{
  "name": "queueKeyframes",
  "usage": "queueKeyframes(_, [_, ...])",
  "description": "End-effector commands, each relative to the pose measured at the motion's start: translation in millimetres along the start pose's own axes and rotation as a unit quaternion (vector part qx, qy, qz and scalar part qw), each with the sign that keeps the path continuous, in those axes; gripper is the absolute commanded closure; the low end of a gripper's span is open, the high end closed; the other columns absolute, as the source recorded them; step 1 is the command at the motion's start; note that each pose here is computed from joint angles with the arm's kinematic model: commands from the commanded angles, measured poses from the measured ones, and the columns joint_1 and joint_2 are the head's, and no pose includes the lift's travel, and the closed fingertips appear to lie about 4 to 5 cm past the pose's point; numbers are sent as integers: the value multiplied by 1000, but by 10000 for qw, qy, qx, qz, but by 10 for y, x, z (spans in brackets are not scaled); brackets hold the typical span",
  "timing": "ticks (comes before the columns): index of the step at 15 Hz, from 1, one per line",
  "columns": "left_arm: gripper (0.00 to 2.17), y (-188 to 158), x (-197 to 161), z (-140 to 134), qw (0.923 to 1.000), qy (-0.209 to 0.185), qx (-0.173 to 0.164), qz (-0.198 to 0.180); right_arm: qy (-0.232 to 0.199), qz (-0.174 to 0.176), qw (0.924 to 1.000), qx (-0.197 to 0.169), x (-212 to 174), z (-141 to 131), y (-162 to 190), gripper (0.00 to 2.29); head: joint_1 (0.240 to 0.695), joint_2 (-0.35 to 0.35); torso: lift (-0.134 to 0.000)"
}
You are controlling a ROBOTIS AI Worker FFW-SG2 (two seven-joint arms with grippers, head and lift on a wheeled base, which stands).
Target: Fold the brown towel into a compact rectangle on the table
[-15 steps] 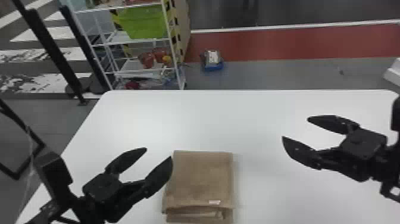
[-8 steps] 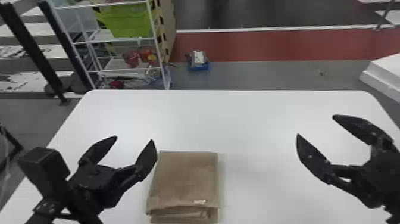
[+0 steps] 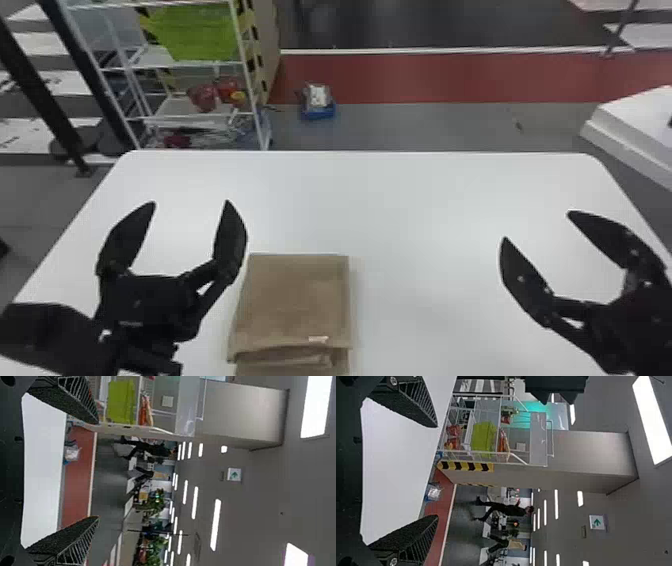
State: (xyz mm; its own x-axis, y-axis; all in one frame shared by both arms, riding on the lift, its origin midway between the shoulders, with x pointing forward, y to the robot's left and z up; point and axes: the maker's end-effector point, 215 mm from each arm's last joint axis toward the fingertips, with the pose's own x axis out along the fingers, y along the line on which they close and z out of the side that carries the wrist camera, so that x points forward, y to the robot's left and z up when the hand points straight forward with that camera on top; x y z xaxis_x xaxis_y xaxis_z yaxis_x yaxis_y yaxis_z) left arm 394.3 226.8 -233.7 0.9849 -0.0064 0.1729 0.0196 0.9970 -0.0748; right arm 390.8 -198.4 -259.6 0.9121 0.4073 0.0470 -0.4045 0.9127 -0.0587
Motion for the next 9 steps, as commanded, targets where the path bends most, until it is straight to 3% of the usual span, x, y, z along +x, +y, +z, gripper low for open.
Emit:
queueKeyframes(1, [29, -96, -24, -70, 9999, -21, 88, -112, 79, -43, 9999, 62, -32, -98, -8, 73, 695, 44, -123])
queueKeyframes(9, [19, -52, -63, -511, 9976, 663, 191, -63, 175, -194, 9995, 160, -22, -186, -47, 73, 695, 11, -123])
